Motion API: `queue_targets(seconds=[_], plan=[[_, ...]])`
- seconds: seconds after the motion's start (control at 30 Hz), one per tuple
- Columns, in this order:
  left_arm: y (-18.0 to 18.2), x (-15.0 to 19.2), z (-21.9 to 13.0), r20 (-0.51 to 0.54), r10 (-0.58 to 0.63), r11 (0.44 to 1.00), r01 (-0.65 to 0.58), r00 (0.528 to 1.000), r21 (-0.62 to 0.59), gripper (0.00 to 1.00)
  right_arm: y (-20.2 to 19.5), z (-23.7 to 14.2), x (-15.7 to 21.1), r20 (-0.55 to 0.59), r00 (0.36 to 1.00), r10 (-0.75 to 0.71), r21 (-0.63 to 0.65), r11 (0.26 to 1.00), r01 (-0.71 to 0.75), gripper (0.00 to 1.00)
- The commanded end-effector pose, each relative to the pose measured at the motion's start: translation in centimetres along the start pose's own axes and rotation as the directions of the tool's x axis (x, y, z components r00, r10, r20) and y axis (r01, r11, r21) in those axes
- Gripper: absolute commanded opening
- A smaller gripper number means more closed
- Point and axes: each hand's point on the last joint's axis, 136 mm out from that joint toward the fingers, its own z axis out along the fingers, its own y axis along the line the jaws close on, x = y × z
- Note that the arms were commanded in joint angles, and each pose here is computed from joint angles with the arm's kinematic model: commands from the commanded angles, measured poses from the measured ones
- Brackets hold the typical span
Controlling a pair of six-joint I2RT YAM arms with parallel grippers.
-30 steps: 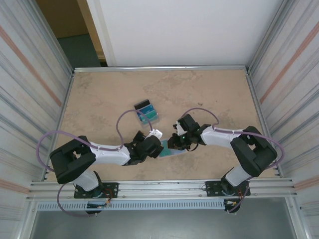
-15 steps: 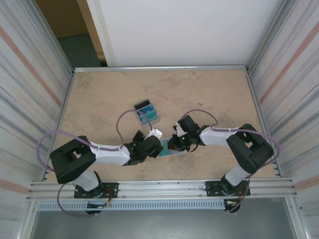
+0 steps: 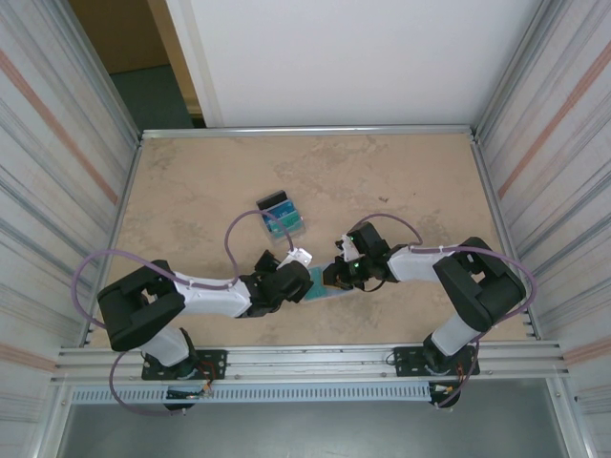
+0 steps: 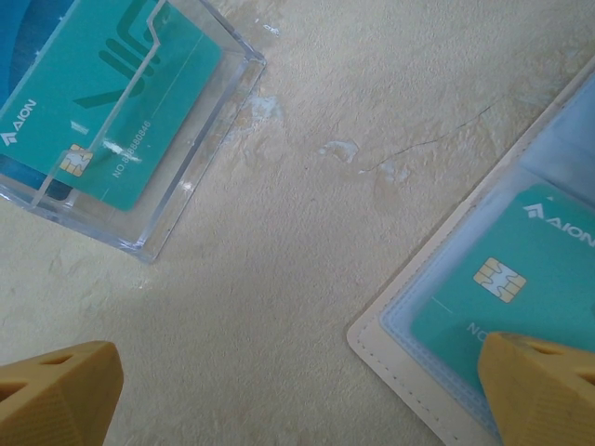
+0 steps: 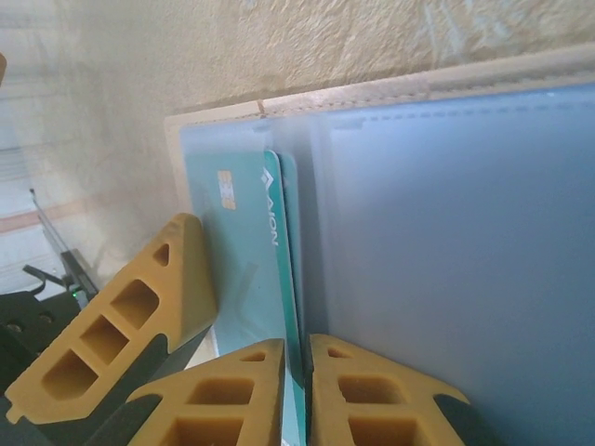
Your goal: Take the credit cards out of the card holder
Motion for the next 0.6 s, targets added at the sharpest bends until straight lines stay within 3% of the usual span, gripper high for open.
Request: queue_targets(seconds=[0.0,0.57], plan=[[-0.2,0.9,0.2,-0.038,0.044,0.999,-0.044,0.998,-0.013,0.99,1.3,-0.4,-0.1,0.001,1.000,-0.003,-0.060,0.998,0.003,0.13],[0.3,1.2,0.1,-0.050,0.054,0.998,-0.056,0.997,-0.039,0.99,-0.3,-0.9,-0.5,0.024,0.999,0.032,-0.046,0.998,-0.031,0.00]])
